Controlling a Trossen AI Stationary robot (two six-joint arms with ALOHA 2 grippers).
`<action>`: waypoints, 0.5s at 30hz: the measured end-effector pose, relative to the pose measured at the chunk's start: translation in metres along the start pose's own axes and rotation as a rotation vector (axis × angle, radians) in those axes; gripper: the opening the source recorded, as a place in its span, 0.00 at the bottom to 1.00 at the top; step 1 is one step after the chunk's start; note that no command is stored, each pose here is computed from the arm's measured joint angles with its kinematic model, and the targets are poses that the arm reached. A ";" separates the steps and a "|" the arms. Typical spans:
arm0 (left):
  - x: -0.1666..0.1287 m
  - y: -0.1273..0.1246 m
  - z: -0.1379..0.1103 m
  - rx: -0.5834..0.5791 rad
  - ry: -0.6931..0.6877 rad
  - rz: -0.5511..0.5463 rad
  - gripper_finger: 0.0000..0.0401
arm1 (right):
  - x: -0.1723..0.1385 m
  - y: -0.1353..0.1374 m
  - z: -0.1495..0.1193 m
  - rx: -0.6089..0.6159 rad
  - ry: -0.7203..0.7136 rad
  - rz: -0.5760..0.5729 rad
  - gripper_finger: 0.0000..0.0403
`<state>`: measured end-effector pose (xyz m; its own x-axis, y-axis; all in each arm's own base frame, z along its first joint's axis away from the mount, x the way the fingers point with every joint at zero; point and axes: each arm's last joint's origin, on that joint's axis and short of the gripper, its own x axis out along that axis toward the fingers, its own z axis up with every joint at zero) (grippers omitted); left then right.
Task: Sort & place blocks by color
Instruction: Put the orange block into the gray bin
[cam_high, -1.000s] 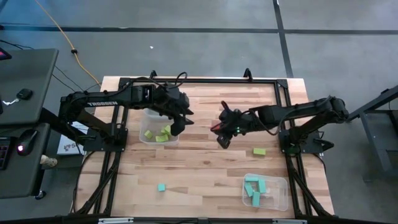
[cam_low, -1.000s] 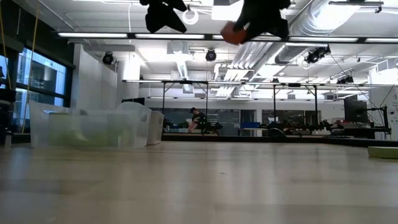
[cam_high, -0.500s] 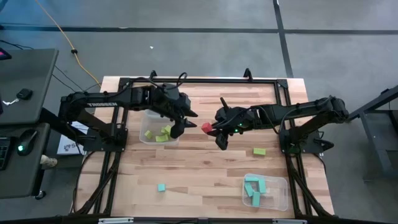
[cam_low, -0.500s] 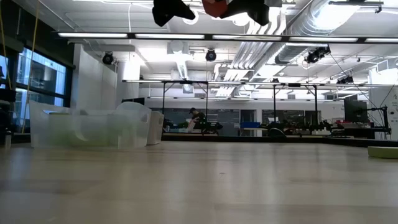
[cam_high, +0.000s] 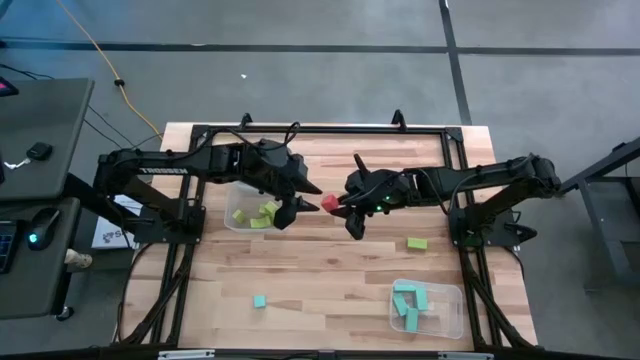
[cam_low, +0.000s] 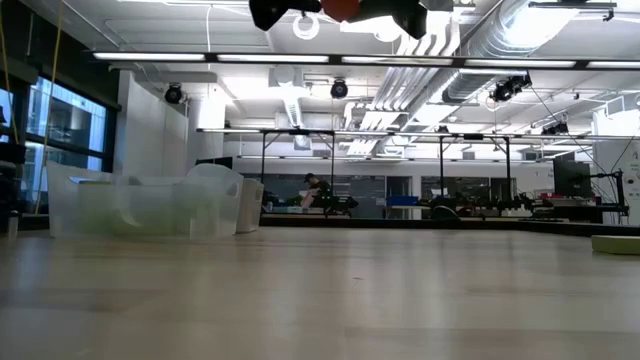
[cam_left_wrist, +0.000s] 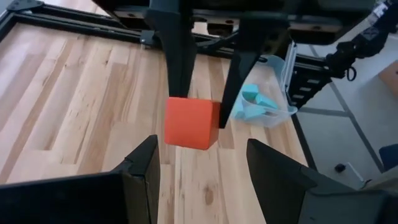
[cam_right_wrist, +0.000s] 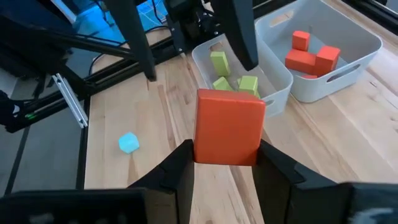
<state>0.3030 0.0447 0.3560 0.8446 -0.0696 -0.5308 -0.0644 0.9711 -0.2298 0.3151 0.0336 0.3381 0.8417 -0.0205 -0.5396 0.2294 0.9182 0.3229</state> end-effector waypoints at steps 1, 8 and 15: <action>0.000 0.000 0.000 -0.006 -0.001 0.001 0.42 | 0.000 0.000 0.000 0.000 -0.001 0.000 0.28; 0.000 0.000 0.000 -0.031 -0.005 0.004 0.42 | 0.000 0.003 0.005 -0.040 -0.041 0.049 0.28; 0.000 0.000 0.001 -0.031 -0.007 0.003 0.42 | 0.000 0.002 0.006 -0.054 -0.043 0.071 0.28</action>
<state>0.3033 0.0450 0.3564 0.8479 -0.0650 -0.5261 -0.0833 0.9638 -0.2534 0.3188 0.0333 0.3436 0.8752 0.0296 -0.4829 0.1426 0.9380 0.3158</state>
